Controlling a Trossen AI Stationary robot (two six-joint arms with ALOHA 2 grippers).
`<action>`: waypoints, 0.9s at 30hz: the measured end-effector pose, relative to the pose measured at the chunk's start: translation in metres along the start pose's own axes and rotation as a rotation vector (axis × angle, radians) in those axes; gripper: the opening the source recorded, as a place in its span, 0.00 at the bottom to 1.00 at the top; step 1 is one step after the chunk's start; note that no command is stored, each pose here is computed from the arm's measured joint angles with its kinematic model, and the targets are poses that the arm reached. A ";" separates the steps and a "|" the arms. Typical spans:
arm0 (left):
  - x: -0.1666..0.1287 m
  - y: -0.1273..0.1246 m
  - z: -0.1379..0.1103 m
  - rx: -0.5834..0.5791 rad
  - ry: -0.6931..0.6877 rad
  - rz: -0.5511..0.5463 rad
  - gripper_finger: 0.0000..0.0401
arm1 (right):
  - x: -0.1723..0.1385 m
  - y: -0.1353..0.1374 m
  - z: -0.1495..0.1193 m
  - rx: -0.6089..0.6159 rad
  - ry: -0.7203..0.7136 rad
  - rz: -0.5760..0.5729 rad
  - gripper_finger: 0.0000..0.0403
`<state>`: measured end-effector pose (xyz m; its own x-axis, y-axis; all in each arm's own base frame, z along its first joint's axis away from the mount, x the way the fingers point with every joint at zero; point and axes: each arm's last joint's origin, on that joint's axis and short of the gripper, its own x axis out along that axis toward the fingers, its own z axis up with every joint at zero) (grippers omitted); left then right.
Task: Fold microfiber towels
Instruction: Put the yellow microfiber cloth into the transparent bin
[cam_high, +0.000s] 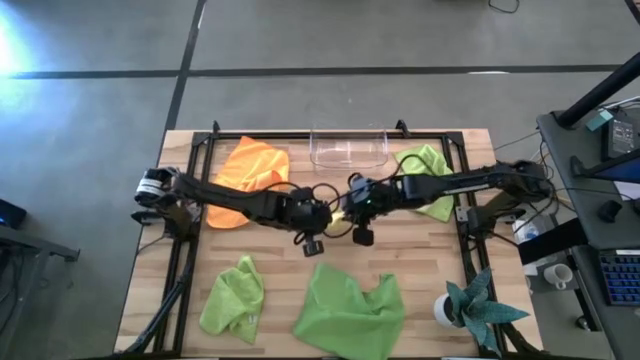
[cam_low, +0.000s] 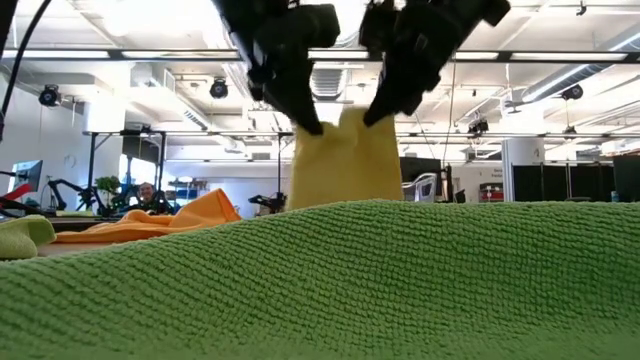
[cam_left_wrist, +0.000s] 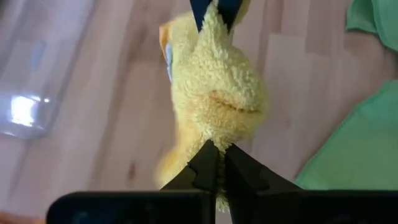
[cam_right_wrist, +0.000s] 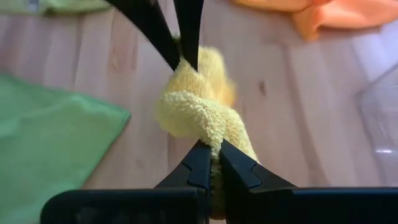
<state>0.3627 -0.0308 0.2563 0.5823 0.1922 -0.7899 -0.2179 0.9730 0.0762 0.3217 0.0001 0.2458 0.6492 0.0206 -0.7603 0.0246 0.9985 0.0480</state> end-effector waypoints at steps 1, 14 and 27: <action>-0.002 0.002 0.004 0.005 -0.014 0.002 0.00 | -0.006 -0.002 0.001 0.007 -0.012 -0.003 0.03; -0.031 0.032 0.051 -0.015 -0.179 0.122 0.00 | -0.060 -0.026 0.005 0.013 -0.127 -0.094 0.03; -0.034 0.095 0.072 -0.048 -0.265 0.285 0.00 | -0.084 -0.076 0.026 0.002 -0.204 -0.253 0.03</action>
<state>0.3785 0.0639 0.3346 0.6740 0.4864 -0.5560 -0.4329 0.8699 0.2363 0.2850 -0.0787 0.3223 0.7614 -0.2388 -0.6027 0.2060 0.9706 -0.1244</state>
